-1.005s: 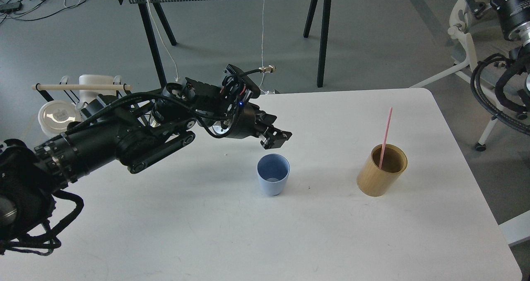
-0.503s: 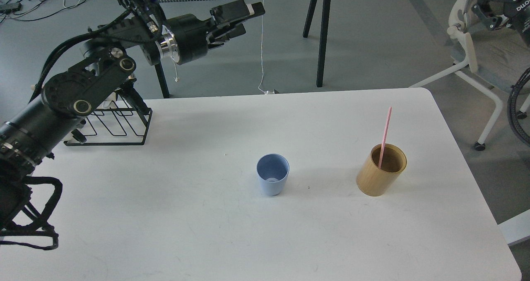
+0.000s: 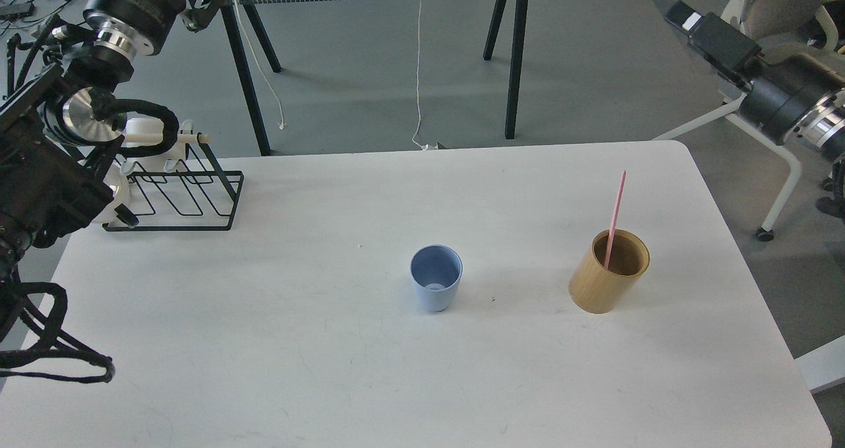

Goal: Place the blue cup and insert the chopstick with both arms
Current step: 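Reach the right gripper to the pink stick in the tan cup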

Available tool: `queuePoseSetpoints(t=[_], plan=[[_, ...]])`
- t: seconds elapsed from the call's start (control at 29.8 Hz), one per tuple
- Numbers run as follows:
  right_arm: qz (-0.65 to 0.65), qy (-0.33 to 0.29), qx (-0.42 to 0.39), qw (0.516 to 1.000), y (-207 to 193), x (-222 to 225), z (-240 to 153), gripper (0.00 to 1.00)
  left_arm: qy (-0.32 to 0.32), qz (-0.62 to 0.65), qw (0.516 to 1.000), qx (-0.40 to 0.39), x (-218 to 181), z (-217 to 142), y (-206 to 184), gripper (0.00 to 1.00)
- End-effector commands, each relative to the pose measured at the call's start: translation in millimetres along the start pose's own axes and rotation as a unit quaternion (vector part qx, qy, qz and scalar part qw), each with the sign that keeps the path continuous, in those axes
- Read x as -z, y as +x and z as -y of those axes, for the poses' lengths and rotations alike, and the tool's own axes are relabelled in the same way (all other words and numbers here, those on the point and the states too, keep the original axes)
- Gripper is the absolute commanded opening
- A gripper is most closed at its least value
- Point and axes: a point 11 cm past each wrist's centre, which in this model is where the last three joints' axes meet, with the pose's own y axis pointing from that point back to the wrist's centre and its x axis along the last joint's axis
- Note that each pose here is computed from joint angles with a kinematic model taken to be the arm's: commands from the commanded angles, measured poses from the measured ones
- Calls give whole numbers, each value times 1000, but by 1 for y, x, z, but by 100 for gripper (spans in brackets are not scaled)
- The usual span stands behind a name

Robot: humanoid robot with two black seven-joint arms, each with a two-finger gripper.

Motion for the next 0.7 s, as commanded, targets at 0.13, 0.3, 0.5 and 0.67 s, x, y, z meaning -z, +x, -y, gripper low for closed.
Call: queuePoseSetpoints(t=[0.13, 0.3, 0.5, 0.67], plan=[[-74, -33, 67, 994, -66, -28, -10, 97, -32, -79, 996, -41, 1, -10, 18, 100], [-95, -51, 111, 988, -97, -39, -21, 91, -27, -81, 995, -42, 7, -11, 17, 100], [-96, -78, 156, 980, -125, -51, -35, 65, -17, -88, 995, -47, 21, -16, 19, 100], [-93, -85, 166, 978, -136, -51, -36, 59, -13, -88, 995, -48, 24, -17, 19, 100]])
